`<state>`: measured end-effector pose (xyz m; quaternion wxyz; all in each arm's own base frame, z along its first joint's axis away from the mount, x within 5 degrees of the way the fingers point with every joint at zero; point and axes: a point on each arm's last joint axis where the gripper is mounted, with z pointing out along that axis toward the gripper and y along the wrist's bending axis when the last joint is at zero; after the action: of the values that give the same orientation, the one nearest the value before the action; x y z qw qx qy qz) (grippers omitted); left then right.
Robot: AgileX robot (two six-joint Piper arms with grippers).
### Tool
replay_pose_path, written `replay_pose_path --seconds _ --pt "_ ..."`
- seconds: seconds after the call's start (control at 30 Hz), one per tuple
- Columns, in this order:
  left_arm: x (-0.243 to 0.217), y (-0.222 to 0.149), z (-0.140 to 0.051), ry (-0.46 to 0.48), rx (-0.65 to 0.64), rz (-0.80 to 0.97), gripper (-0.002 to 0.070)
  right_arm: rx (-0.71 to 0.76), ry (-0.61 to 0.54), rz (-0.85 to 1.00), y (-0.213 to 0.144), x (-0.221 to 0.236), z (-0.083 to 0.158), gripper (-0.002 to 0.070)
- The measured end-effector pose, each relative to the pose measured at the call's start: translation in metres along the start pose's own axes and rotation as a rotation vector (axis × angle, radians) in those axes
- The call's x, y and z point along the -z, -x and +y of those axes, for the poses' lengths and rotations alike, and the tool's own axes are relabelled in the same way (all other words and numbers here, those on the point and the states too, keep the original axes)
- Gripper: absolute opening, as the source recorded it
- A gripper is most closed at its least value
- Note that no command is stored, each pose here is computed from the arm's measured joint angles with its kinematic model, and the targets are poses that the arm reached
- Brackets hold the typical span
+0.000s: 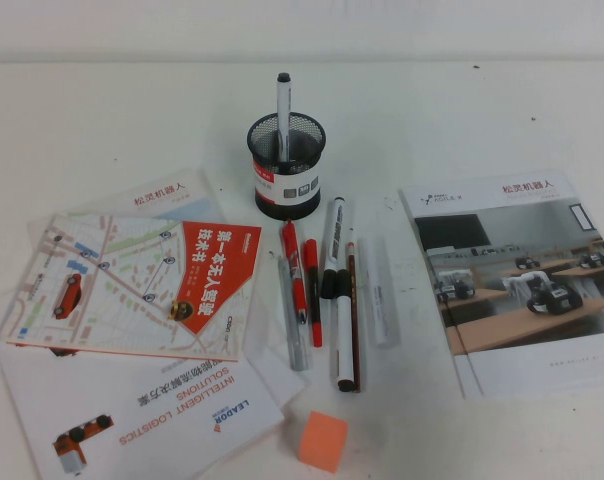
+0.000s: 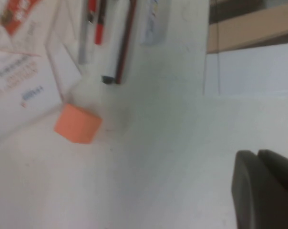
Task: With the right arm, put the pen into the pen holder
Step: Pick up the pen on the table
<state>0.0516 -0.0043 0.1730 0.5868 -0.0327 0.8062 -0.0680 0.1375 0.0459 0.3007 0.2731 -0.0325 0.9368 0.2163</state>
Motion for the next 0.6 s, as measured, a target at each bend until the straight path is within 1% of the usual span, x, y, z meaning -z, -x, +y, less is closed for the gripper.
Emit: replay_pose_path --seconds 0.1,0.2,0.43,0.53,0.6 --pt "0.000 0.000 0.000 0.000 0.000 0.000 -0.0002 0.042 -0.048 0.102 0.024 -0.012 0.000 -0.0020" --pt "0.000 0.000 0.000 0.000 0.000 0.000 -0.0003 0.088 -0.118 0.179 0.043 -0.025 0.007 -0.0020" --pt "0.000 0.000 0.000 0.000 0.000 0.000 -0.0003 0.274 -0.359 0.369 0.088 -0.076 0.044 -0.0020" --pt "0.000 0.000 0.000 0.000 0.000 0.000 -0.0003 0.302 -0.367 0.403 0.108 -0.105 0.060 -0.0020" --pt "0.000 0.000 0.000 0.000 0.000 0.000 -0.0003 0.292 -0.330 0.423 0.119 -0.126 0.070 -0.0020"
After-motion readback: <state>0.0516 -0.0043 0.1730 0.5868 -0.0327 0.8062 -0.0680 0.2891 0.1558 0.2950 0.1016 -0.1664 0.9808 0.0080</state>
